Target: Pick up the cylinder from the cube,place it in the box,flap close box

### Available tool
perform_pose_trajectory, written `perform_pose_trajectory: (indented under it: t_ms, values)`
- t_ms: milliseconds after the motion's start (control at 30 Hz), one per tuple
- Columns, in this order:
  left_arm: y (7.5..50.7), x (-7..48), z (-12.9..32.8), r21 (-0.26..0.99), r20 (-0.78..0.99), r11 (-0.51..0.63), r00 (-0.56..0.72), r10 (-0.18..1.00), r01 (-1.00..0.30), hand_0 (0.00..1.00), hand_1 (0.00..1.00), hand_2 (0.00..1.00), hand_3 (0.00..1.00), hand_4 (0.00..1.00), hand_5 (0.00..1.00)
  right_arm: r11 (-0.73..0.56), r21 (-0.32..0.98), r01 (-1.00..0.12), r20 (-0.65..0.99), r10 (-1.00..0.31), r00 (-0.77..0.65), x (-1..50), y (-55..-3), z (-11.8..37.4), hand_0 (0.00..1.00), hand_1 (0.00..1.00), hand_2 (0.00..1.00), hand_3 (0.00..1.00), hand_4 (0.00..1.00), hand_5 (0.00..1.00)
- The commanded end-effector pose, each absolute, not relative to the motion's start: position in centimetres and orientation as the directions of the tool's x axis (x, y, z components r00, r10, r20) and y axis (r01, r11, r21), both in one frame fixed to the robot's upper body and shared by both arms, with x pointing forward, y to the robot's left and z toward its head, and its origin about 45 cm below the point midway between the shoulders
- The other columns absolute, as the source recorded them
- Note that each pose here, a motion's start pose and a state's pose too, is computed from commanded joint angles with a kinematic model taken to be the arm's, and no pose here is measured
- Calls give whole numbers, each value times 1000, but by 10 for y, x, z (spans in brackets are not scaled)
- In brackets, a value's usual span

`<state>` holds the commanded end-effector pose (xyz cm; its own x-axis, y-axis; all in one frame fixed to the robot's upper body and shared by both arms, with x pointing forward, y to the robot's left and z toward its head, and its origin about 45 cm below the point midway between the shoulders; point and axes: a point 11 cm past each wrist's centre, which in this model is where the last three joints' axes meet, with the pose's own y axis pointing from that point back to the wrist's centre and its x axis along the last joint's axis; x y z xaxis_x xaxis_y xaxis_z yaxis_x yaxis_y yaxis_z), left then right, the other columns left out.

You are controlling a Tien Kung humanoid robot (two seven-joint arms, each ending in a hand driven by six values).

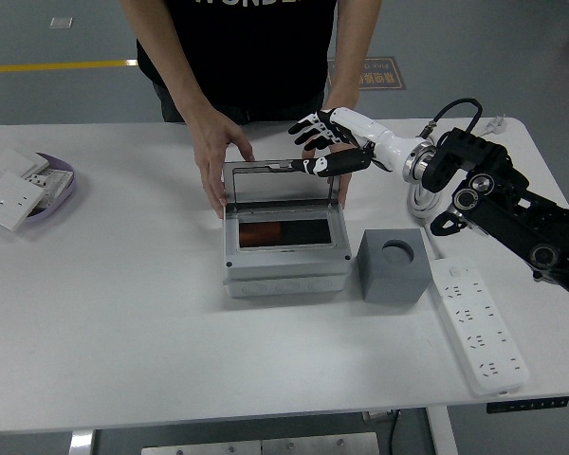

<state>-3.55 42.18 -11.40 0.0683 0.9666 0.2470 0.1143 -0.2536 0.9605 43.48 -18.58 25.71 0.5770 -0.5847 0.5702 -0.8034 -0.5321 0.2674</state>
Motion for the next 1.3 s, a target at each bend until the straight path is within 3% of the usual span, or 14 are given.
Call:
perform_pose_trajectory:
  t_ms: [933, 1300]
  values:
    - [420, -41, -114, 960, 245, -252, 66, 967, 124, 599, 645, 614, 655, 710, 142, -606, 279, -745, 610, -487, 625, 395, -173, 255, 740, 679, 698, 715, 743, 267]
    - [419, -43, -115, 960, 244, -250, 66, 968, 127, 599, 644, 614, 655, 709, 141, -606, 297, -738, 548, -524, 652, 388, -178, 247, 735, 680, 708, 714, 739, 274]
